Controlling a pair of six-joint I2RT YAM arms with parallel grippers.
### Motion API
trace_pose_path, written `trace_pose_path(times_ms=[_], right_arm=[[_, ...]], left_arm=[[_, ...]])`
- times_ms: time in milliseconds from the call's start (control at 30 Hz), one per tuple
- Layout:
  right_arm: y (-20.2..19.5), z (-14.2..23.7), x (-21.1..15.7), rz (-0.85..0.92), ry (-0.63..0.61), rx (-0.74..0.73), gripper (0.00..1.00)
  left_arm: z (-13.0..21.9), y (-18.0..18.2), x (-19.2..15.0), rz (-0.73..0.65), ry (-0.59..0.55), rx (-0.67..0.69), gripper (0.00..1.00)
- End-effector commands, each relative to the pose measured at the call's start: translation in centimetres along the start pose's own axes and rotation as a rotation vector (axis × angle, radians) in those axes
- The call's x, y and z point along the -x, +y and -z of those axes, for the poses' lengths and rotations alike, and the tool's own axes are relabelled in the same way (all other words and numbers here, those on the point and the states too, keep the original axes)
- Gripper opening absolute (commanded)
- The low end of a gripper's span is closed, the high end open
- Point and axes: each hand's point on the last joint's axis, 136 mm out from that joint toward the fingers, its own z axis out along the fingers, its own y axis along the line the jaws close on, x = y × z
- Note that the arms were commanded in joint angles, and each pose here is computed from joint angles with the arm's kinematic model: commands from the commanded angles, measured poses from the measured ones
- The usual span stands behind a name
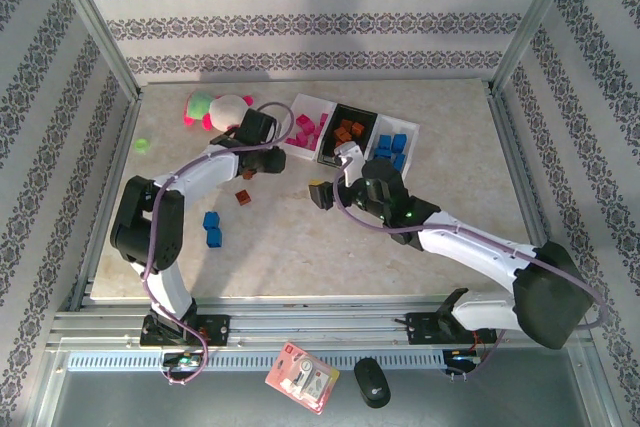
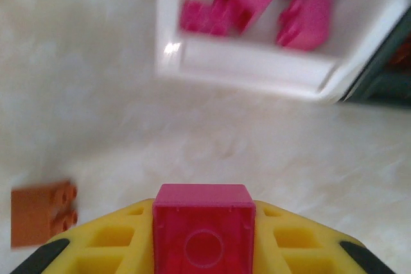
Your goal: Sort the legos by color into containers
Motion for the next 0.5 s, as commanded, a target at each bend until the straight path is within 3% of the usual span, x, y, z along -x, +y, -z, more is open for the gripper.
trace_pose_path(times_ms=[0, 200, 467], right_arm=[[-0.1, 0.7, 1.1, -0.015, -0.050, 0.013, 0.89], [-0.4, 1.1, 1.5, -0.014, -0.057, 0.002, 0.89], [-1.2, 1.9, 1.3, -0.015, -0.053, -0.035, 0.89]], left_arm=[[0.0, -1.9, 4.2, -0.014, -0.086, -0.043, 0.30], [-1.7, -2.9, 9.4, -0.044, -0.151, -0.036, 0.31], [-5.2, -2.5, 12.9, -0.153, -0.154, 0.038, 0.32]])
